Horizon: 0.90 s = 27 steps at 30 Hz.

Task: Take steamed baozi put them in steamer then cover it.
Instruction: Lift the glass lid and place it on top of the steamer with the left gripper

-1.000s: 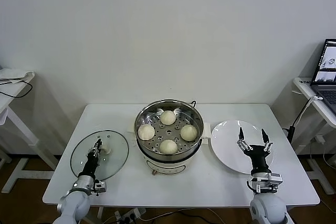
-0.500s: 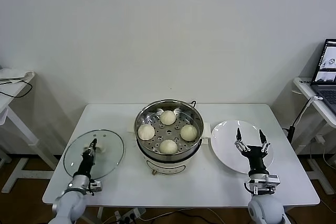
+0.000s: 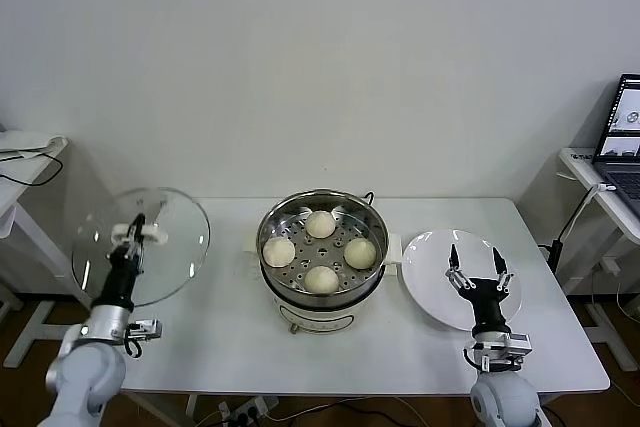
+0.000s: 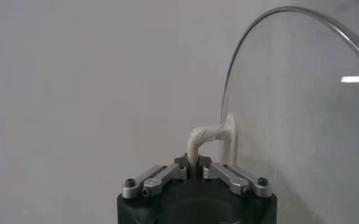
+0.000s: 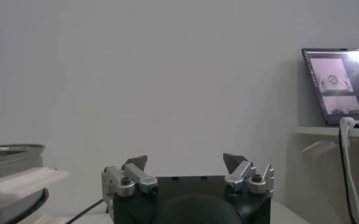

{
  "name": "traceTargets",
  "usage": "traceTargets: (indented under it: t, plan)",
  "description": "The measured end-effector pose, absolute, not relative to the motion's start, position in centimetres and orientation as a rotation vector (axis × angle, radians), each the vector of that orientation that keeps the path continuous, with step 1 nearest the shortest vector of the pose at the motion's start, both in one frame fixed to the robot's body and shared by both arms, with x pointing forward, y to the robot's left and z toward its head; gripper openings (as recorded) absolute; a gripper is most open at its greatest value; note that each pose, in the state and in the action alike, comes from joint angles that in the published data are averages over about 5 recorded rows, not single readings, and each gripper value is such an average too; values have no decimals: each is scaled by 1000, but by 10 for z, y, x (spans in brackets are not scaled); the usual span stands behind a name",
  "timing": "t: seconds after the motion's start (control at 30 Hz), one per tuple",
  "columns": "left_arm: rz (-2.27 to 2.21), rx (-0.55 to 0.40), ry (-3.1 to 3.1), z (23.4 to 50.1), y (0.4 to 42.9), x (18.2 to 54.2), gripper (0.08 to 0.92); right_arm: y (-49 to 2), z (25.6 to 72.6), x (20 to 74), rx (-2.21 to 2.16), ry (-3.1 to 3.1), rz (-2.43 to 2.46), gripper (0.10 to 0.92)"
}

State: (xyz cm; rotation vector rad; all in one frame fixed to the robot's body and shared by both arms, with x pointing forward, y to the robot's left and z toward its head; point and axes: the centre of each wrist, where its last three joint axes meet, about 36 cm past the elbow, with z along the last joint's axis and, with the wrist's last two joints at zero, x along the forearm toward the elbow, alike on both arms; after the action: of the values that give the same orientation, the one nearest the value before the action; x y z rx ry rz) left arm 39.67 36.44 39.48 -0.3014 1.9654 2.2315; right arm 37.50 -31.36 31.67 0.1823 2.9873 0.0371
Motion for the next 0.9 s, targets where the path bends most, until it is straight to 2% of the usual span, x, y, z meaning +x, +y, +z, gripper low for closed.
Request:
traceTargets:
  t: [0.17,0.33,0.63,0.9]
  plan:
    - [2150,-311,1899,441,332,393,194,-316,318,375,191,2986,37,823]
    - [2031,-266,1909,468,278,387,194,-321,317,375,213,2990,31,823]
    - [1821,-113,2066,487,178,377,194,-331,313,374,260,2995,23,823]
    - [1784,16,2180,495,110,375,194,-335,312,376,294,2992,24,823]
